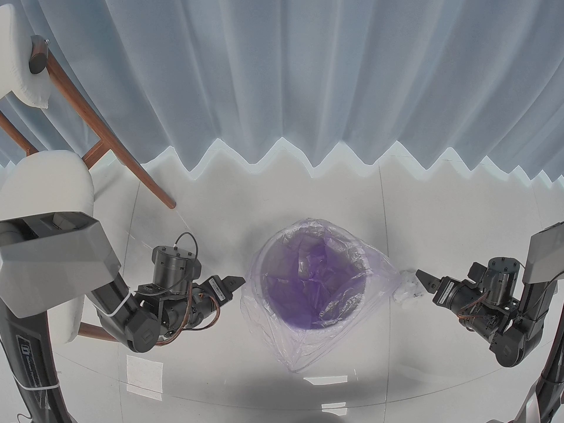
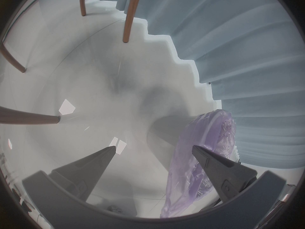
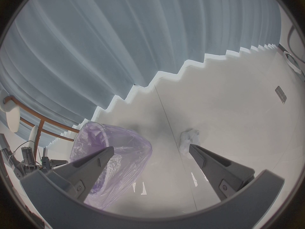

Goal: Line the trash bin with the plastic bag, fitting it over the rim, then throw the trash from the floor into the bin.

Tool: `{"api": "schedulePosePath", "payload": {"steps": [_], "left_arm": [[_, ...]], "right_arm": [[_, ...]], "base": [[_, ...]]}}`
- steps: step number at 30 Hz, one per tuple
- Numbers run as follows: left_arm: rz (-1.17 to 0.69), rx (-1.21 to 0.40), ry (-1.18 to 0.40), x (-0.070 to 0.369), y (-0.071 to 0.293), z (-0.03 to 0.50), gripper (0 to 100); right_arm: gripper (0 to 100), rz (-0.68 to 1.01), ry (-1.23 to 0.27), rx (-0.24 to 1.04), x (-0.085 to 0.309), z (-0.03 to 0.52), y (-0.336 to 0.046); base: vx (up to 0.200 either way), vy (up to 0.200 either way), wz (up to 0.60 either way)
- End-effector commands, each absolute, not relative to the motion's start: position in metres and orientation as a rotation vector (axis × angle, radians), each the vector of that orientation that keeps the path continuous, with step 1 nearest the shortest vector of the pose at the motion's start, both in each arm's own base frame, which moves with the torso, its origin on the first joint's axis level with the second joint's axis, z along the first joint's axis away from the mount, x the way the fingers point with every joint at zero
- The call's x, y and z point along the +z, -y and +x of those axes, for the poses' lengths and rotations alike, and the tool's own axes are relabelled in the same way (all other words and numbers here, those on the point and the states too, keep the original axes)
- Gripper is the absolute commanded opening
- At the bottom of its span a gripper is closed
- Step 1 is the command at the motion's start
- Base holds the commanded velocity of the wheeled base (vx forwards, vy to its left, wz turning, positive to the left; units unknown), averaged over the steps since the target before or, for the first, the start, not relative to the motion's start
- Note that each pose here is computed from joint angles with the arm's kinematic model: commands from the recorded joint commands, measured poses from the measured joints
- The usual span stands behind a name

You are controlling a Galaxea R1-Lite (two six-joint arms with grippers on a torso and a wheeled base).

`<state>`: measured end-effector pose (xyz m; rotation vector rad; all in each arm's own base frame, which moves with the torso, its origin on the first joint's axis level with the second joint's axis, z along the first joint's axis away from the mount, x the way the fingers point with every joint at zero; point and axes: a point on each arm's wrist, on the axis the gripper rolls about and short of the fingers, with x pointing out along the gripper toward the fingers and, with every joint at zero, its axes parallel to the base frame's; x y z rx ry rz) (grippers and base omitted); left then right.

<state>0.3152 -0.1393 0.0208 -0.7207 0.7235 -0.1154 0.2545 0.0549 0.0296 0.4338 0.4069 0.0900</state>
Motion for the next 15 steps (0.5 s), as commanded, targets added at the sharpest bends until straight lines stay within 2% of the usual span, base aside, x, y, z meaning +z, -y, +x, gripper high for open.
{"api": "schedulePosePath", "payload": {"steps": [1, 15], "left_arm": [[-0.701, -0.135, -0.737, 0.013, 0.149, 0.32, 100], [-0.674, -0.097, -0.77, -0.009, 0.152, 0.32, 100]], "right_arm": [[100, 0.436, -0.389, 0.096, 0.031, 0.255, -0.056], [100, 0.444, -0.386, 0.079, 0.032, 0.255, -0.055]], "base": [[0.0, 0.0, 0.0], [0.0, 0.0, 0.0]]}}
